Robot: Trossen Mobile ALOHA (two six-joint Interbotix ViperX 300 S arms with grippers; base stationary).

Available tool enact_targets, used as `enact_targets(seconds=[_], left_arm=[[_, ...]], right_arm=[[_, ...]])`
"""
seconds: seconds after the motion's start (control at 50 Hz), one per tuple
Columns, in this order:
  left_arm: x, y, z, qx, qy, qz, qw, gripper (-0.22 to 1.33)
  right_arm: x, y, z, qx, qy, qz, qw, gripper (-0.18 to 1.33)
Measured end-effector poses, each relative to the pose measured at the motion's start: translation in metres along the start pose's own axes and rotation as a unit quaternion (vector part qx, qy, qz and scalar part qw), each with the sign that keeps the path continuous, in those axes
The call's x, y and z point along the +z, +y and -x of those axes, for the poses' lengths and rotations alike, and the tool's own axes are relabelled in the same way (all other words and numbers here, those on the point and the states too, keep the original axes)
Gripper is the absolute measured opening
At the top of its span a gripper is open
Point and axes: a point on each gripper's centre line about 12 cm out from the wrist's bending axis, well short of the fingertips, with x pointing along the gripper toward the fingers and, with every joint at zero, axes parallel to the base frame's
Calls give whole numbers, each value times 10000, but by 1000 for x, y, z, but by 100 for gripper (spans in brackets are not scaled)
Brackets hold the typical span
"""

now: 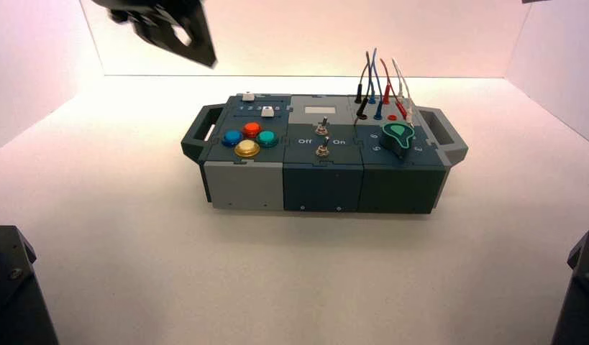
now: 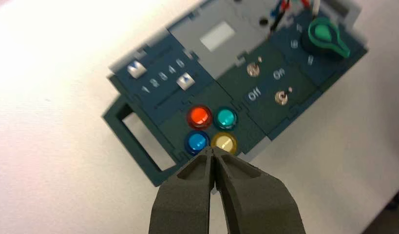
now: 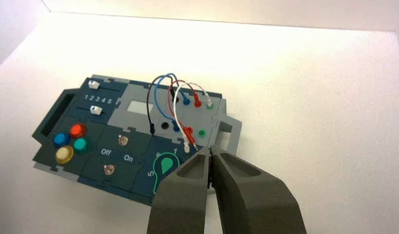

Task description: Push the yellow button with the left gripper.

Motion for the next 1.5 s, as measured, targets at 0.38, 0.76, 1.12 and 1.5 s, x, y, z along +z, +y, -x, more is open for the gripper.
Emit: enact_targets(seconds=[0.38,0.76,1.12,1.5], left_arm=[[12,-8,-52,-263,1127,-728,9906,-16],[3,-21,-85,-457,1772,-960,9784,-15],[1,-23,-89,-487,1851,-1023,9762,-16],[-4,-23,-96,-504,1992,-1048,9730,-16]], right_arm=[[-2,-1,-7,-21,198,-11,9998,-14],[-3,-1,-9,-24,259,-20,9997,-14],[-2,-1,-9,-23,259,-20,9997,-15],[-2,-1,-8,-22,244,-27,9997,-15]])
